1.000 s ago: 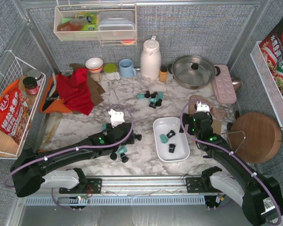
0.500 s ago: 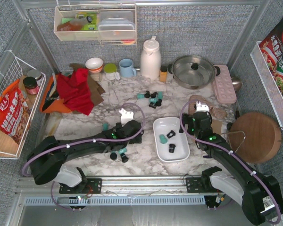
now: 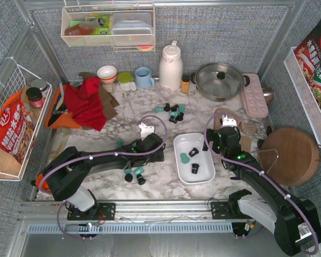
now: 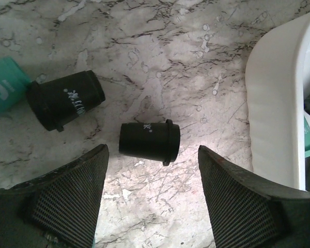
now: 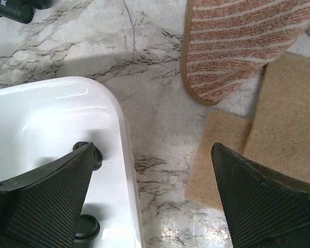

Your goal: Mix the coffee capsules in the storage basket

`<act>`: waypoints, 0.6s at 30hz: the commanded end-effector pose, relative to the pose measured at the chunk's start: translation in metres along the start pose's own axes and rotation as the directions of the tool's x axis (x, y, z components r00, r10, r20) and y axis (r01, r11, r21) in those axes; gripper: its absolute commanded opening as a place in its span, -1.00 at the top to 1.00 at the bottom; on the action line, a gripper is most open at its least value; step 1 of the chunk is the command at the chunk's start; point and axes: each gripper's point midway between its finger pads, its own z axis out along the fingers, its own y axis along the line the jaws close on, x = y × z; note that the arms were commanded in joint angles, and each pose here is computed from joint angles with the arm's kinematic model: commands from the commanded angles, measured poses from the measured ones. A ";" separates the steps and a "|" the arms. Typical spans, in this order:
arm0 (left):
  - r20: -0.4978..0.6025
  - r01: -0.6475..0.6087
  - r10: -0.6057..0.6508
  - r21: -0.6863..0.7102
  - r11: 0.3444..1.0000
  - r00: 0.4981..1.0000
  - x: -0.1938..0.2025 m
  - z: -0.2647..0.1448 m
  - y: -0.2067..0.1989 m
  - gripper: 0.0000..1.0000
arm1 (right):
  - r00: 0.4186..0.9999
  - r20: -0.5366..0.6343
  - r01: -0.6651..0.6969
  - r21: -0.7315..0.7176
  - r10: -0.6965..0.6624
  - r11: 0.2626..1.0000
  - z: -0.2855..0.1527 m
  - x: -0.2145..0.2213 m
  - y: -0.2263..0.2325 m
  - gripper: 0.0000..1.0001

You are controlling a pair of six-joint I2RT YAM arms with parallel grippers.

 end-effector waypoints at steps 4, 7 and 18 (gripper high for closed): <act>-0.032 0.015 -0.014 0.031 0.999 0.999 0.001 0.012 -0.011 -0.55 | 1.000 0.012 -0.012 -0.010 0.012 1.000 0.000 -0.006 0.003 -0.98; -0.051 0.011 -0.010 0.018 1.000 0.999 0.005 0.015 -0.009 -0.51 | 1.000 0.011 -0.014 -0.010 0.014 1.000 0.000 -0.006 0.003 -0.98; -0.058 -0.005 0.004 -0.014 1.000 0.998 0.009 0.019 -0.002 -0.38 | 1.000 -0.003 -0.012 -0.015 0.012 1.000 0.002 -0.004 0.005 -0.98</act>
